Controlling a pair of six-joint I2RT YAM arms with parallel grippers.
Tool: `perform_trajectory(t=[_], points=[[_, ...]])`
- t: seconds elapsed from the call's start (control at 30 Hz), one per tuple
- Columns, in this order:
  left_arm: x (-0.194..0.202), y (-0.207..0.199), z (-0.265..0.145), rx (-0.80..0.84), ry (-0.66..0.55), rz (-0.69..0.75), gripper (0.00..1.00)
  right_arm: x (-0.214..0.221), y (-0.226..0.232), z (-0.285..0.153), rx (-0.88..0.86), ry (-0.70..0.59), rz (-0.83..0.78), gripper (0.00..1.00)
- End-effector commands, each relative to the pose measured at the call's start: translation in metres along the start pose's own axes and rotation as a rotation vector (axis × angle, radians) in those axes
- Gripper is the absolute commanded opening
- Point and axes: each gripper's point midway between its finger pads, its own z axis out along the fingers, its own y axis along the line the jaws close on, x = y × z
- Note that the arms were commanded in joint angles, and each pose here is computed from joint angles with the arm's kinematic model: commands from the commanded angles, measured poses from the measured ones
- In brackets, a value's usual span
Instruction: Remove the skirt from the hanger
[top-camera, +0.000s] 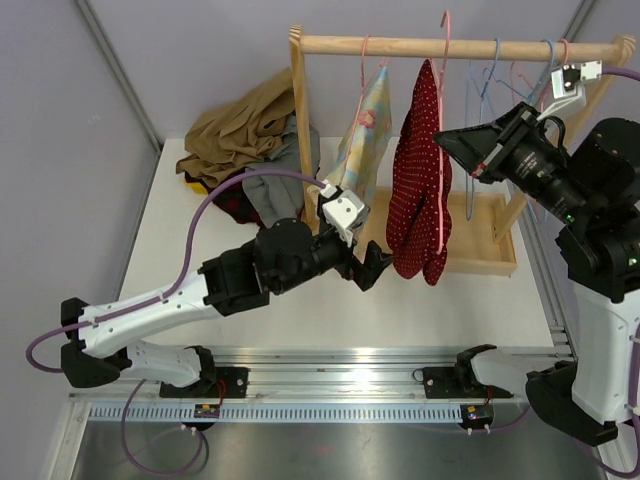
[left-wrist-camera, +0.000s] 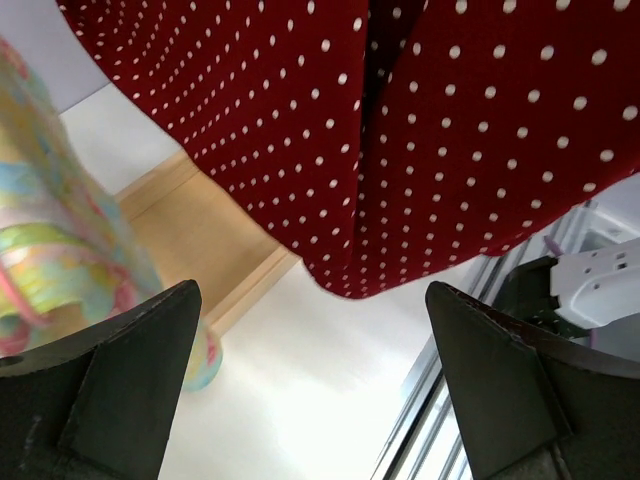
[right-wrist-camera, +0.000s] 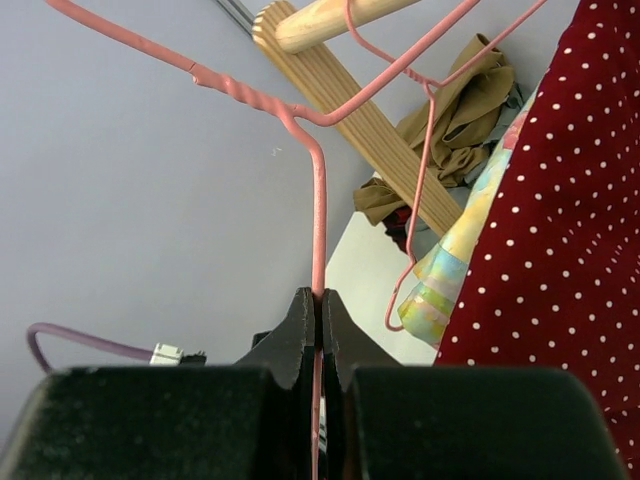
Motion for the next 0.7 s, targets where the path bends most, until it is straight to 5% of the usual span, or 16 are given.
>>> perform_trajectory(t=[0.0, 0.23, 0.33, 0.37, 0.43, 0.47, 0.67], points=[[-0.06, -0.026, -0.001, 0.117, -0.237, -0.057, 0.99, -0.015, 0.037, -0.027, -0.125, -0.071, -0.018, 0.0], [-0.065, -0.04, 0.025, 0.159, -0.272, -0.051, 0.98, -0.009, 0.048, -0.043, -0.167, -0.058, 0.022, 0.0], [-0.069, -0.04, 0.037, 0.137, -0.287, -0.063, 0.81, -0.009, 0.051, -0.048, -0.176, -0.063, 0.023, 0.0], [-0.069, -0.04, 0.04, 0.137, -0.291, -0.067, 0.47, -0.009, 0.051, -0.05, -0.175, -0.064, 0.023, 0.0], [-0.068, -0.039, 0.046, 0.123, -0.297, -0.078, 0.08, -0.01, 0.052, -0.051, -0.177, -0.068, 0.022, 0.0], [-0.067, -0.038, 0.046, 0.117, -0.297, -0.096, 0.0, -0.01, 0.051, -0.051, -0.171, -0.071, 0.02, 0.0], [-0.012, -0.037, 0.03, 0.115, -0.216, -0.138, 0.0, -0.018, 0.045, -0.049, -0.135, -0.11, -0.004, 0.0]])
